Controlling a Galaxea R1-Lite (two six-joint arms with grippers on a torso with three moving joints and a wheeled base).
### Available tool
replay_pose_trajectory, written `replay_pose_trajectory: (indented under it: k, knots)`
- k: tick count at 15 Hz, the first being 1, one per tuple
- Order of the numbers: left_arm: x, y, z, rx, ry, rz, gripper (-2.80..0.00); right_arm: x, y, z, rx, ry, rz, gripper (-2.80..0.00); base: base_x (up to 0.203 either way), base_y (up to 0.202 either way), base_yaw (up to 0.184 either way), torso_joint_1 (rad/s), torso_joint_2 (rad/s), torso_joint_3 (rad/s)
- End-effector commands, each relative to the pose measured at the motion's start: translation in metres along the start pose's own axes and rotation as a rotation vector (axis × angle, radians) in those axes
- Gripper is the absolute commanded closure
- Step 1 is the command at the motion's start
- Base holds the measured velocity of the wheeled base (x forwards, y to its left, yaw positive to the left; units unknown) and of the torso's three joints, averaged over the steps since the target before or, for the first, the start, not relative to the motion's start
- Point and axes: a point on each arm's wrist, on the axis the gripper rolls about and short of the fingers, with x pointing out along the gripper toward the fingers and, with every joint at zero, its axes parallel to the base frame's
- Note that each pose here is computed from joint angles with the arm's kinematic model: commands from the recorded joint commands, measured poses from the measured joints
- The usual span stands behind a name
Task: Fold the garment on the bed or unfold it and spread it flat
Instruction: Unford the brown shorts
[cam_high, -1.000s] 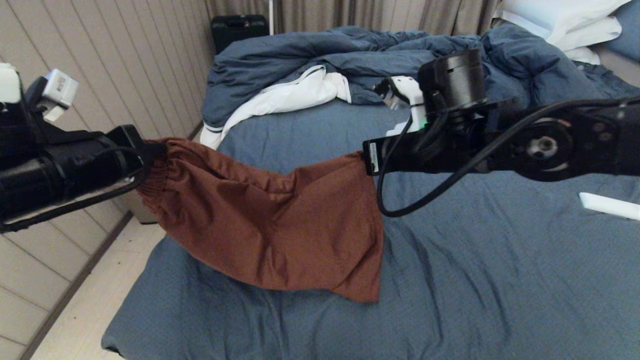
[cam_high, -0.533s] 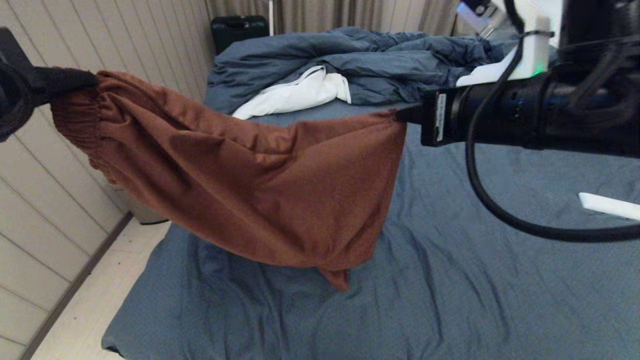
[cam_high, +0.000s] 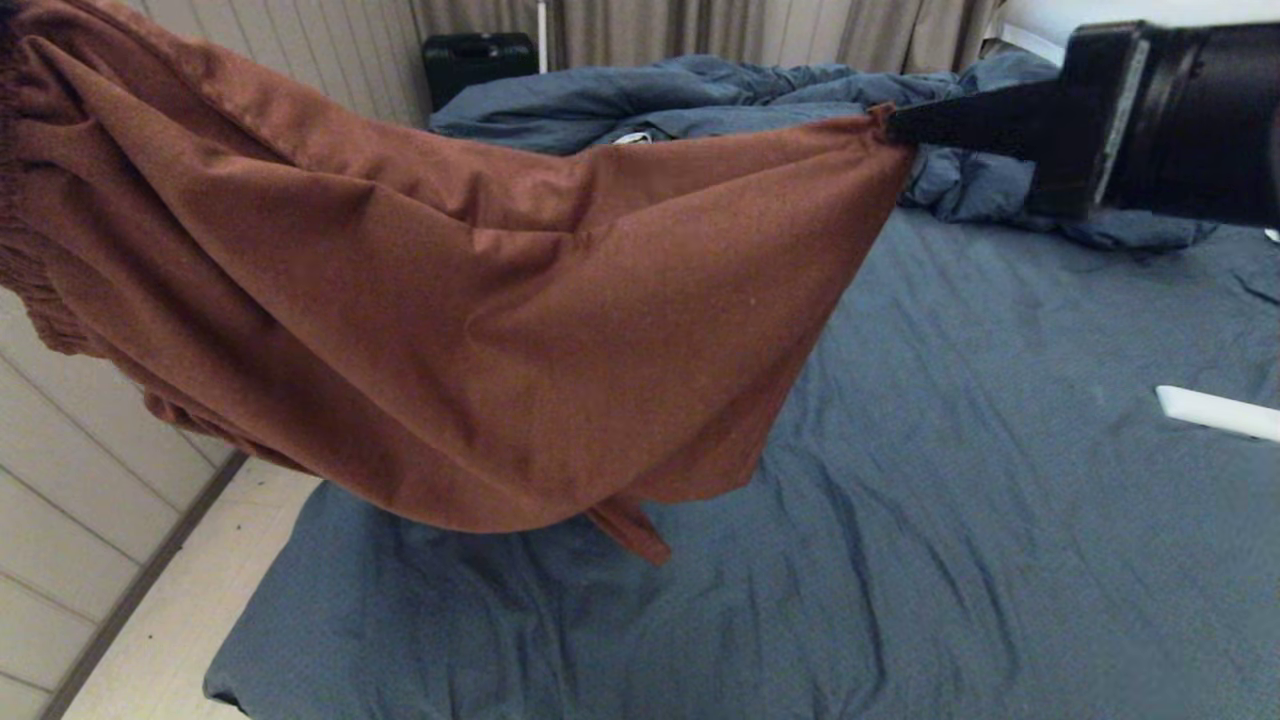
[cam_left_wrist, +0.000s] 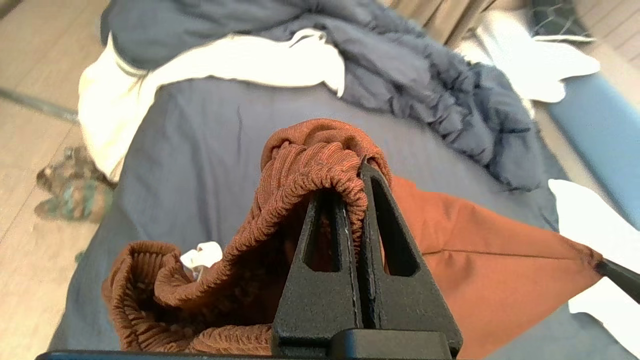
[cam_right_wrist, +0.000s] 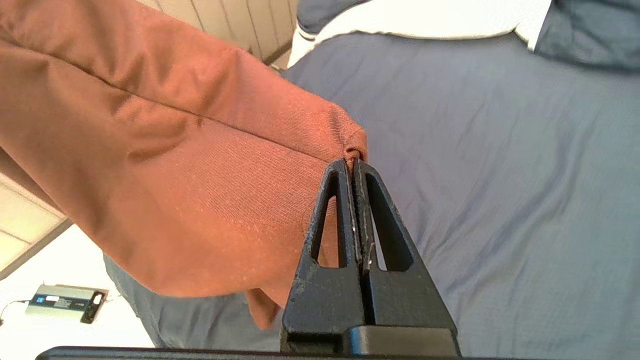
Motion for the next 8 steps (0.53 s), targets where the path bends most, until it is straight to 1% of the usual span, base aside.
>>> replay_pose_trajectory:
  k: [1,5,8]
  knots:
    - [-0.018,-0.006,0.012,-0.001,-0.05,-0.025,0.0,-0.016,0.001,0.008,0.004,-0.034,0.021,0.0,0.0,0.0,0.0,0.0,0.0,0.0]
    - [-0.034,-0.014,0.028,0.004,-0.094,-0.044,0.0,-0.026,0.003,0.011,0.008,-0.054,0.041,0.0,0.0,0.0,0.0,0.0,0.0,0.0]
    - [-0.037,-0.02,0.041,0.024,-0.13,-0.057,0.0,-0.021,0.004,0.006,0.004,-0.024,0.043,0.0,0.0,0.0,0.0,0.0,0.0,0.0]
